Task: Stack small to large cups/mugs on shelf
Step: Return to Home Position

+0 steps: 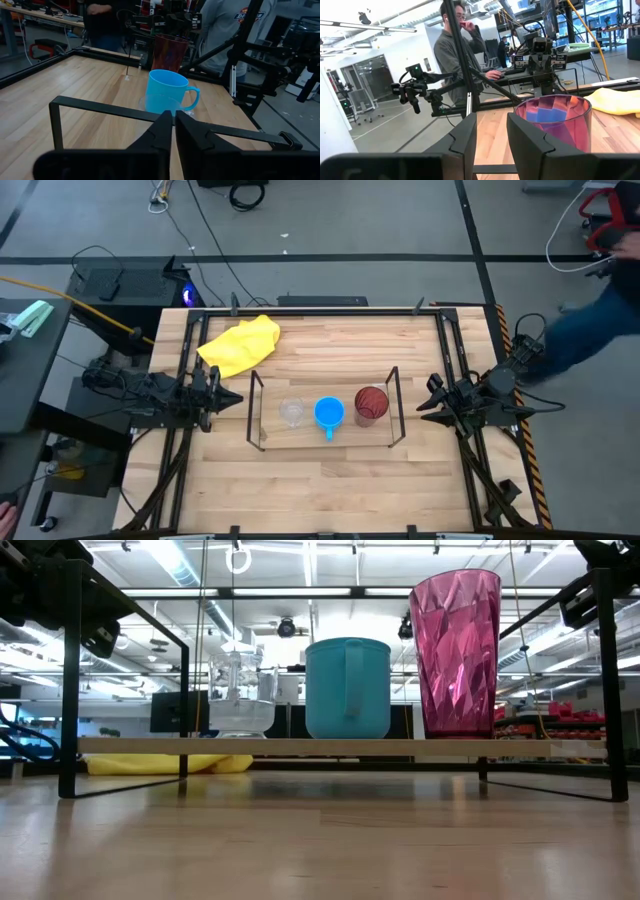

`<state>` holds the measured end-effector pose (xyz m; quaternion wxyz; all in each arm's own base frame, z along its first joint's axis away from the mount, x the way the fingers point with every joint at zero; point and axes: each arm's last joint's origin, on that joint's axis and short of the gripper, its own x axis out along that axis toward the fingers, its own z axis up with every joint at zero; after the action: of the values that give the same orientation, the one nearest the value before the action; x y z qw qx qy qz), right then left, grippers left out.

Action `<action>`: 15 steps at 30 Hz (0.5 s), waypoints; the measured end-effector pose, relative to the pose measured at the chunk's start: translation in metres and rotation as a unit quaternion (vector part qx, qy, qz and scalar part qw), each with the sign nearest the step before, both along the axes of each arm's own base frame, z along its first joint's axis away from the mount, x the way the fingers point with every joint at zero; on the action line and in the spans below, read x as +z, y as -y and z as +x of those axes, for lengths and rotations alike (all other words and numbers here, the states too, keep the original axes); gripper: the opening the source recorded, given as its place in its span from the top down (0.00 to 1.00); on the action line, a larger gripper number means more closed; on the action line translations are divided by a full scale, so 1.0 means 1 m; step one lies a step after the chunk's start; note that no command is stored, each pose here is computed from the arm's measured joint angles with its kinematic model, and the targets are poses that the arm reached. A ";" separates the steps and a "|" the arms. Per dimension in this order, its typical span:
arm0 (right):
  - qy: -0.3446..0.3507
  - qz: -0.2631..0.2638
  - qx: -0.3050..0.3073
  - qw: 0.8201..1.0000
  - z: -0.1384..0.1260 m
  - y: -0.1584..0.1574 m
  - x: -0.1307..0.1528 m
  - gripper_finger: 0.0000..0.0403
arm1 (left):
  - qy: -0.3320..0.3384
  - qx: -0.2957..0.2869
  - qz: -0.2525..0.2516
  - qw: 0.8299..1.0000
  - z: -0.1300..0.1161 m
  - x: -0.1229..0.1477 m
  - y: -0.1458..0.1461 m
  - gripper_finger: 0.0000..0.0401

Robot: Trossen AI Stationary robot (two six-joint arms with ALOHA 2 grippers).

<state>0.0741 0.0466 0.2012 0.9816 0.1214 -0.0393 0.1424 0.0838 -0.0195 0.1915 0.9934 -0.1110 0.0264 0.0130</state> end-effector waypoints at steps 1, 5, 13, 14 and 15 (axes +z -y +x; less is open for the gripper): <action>0.000 0.000 0.000 1.000 0.000 0.000 0.000 0.71 | 0.000 0.000 0.000 1.000 0.000 0.000 0.000 0.92; 0.000 0.000 0.000 1.000 0.000 0.000 0.000 0.71 | 0.000 0.000 0.000 1.000 0.000 0.000 0.000 0.91; 0.000 0.000 0.000 1.000 0.000 0.000 0.000 0.71 | 0.000 0.000 0.000 1.000 0.000 0.000 0.000 0.93; 0.000 0.000 0.000 1.000 0.000 0.000 0.000 0.71 | 0.000 0.000 0.000 1.000 0.000 0.000 0.000 0.93; 0.000 0.000 0.000 1.000 0.000 0.000 0.000 0.71 | 0.000 0.000 0.000 1.000 0.000 0.000 0.000 0.94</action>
<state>0.0741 0.0466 0.2012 0.9815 0.1214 -0.0393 0.1427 0.0838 -0.0195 0.1916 0.9934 -0.1111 0.0262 0.0130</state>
